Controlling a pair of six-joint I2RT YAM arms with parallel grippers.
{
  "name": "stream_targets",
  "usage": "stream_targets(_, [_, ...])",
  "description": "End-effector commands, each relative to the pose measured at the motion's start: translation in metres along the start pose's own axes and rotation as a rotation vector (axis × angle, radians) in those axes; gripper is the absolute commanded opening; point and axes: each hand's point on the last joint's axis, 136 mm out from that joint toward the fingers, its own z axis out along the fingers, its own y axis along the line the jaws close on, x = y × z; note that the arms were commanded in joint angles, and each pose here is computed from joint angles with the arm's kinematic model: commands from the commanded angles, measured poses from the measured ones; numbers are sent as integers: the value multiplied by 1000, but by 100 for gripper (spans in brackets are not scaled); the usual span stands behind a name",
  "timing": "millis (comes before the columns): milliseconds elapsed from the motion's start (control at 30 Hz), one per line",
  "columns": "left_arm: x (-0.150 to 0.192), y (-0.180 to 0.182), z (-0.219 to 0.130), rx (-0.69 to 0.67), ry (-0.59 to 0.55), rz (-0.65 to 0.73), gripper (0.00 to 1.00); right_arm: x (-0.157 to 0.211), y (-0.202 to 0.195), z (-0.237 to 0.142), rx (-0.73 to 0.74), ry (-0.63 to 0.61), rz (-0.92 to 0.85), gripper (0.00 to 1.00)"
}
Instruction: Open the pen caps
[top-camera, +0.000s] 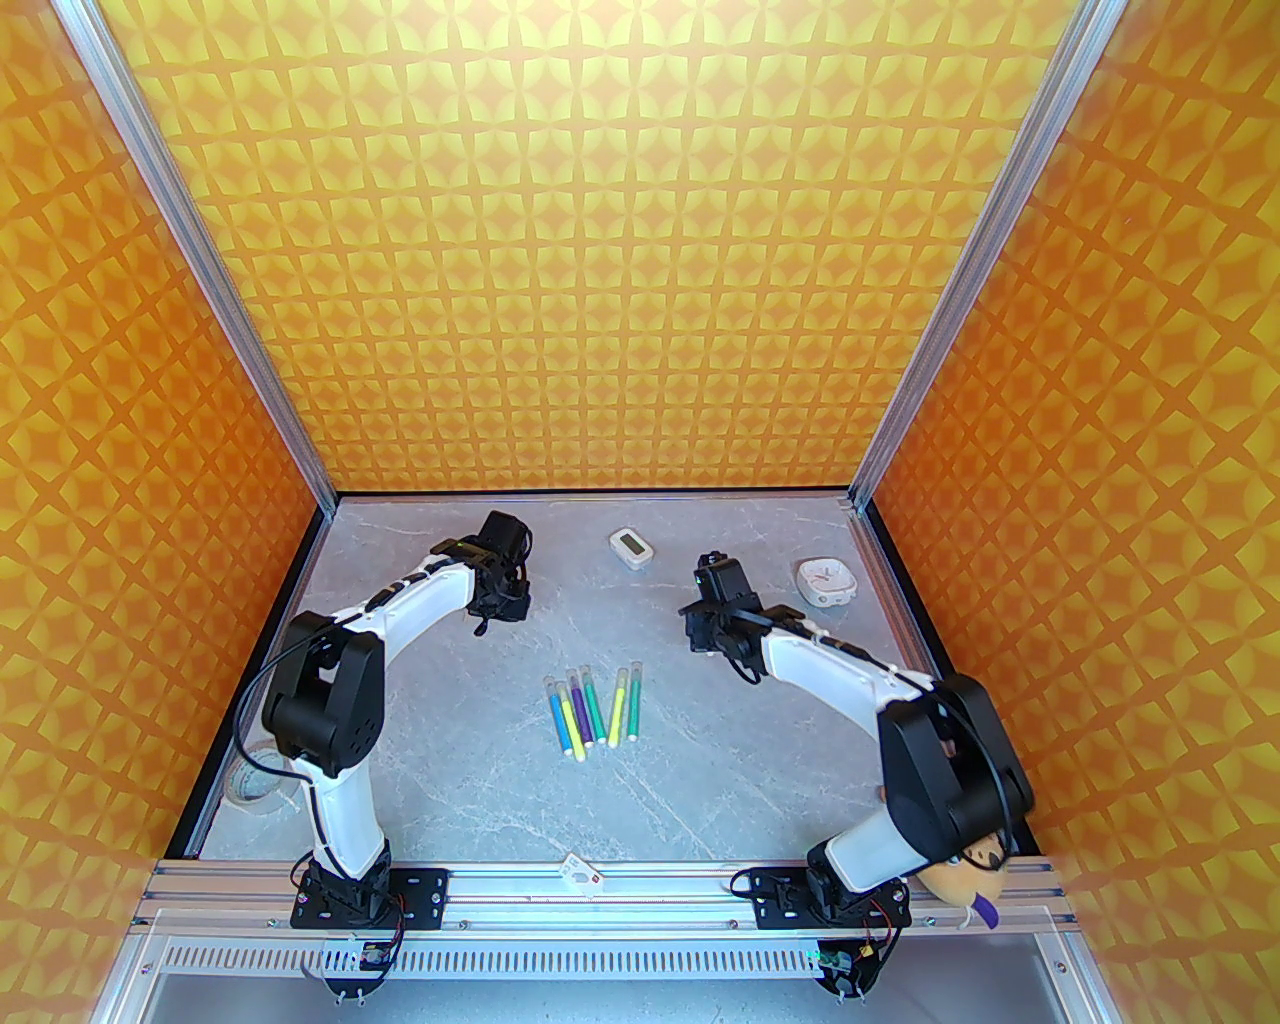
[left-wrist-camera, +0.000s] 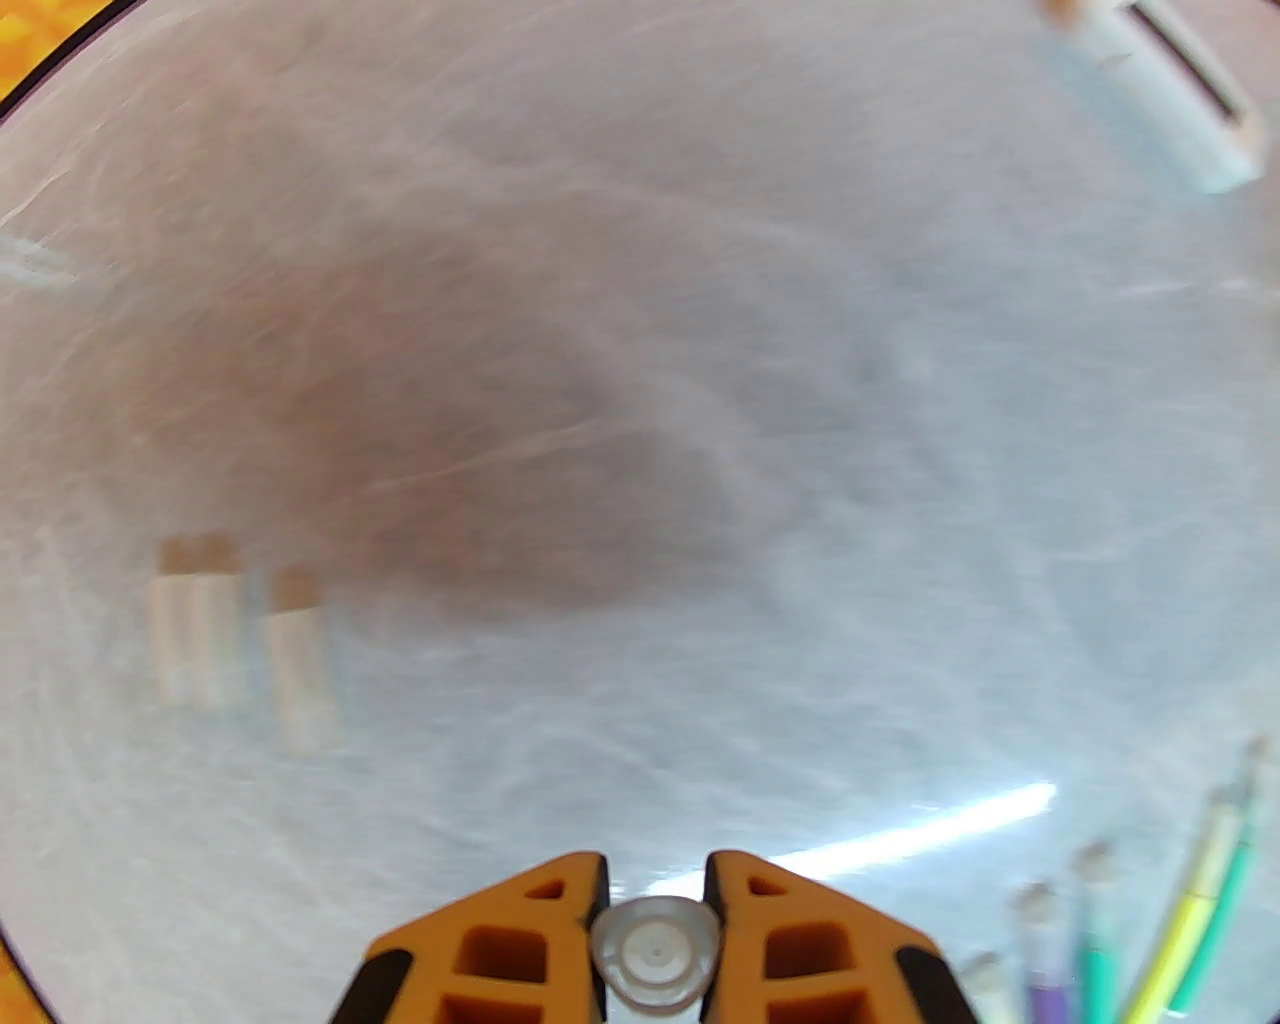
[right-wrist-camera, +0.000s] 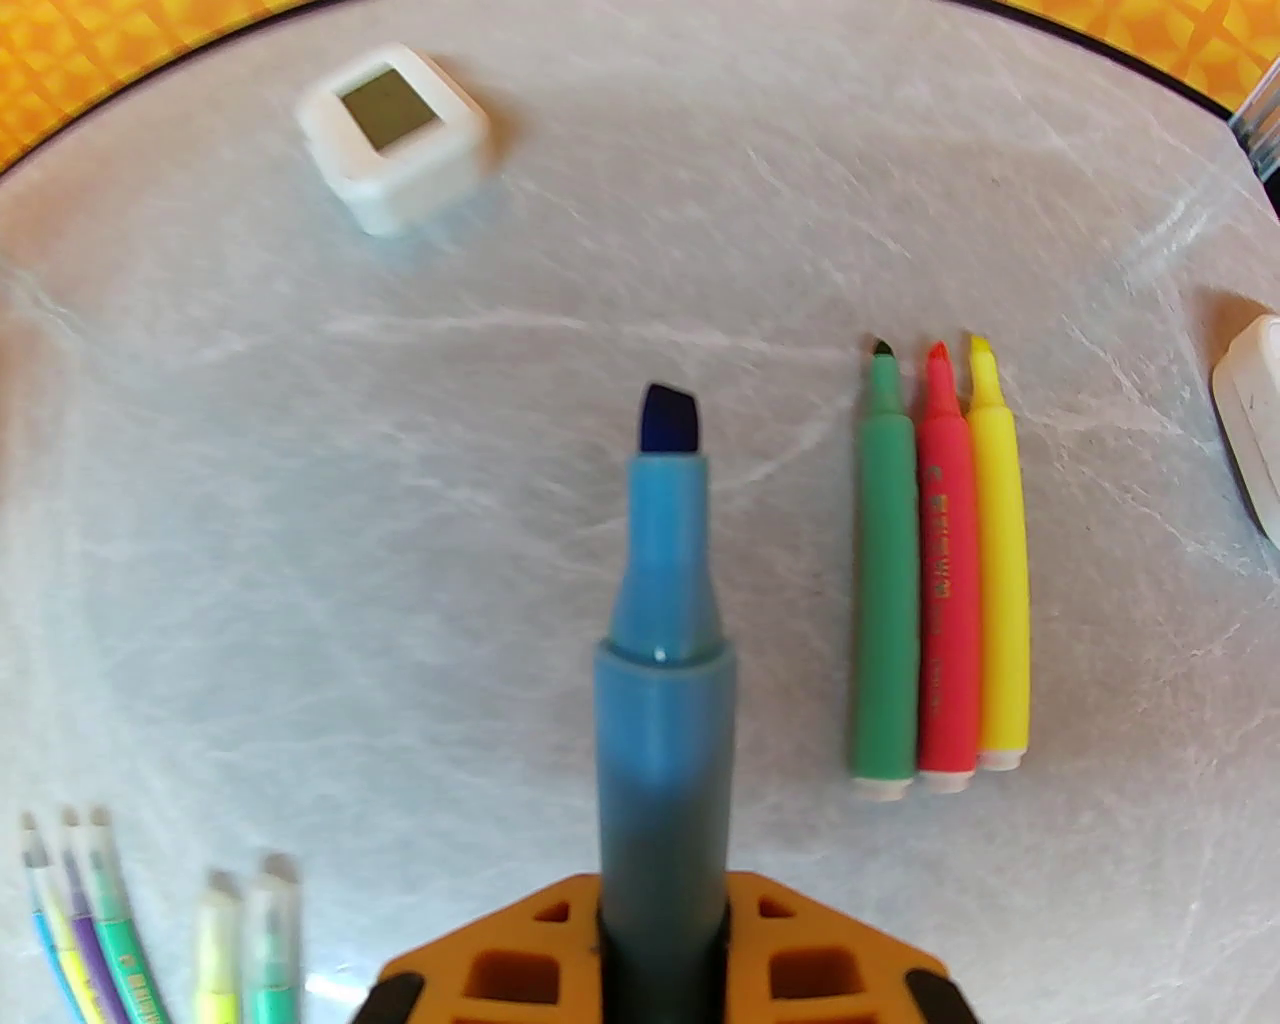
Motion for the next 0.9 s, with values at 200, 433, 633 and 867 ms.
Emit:
stream_targets(200, [-2, 28, 16, -162, 59, 55, 0, -5, -22, 23, 145, 86, -70, 0])
stream_targets(433, [3, 38, 25, -194, 85, 54, 0, -8, -26, 37, 180, 127, -82, 0])
stream_targets(633, [7, 43, 31, -207, 102, 56, 0, -10, -30, 44, 216, 151, -90, 0])
stream_targets(867, [8, 43, 37, -210, 104, 59, 0, -7, -36, 52, 253, 197, -102, 1])
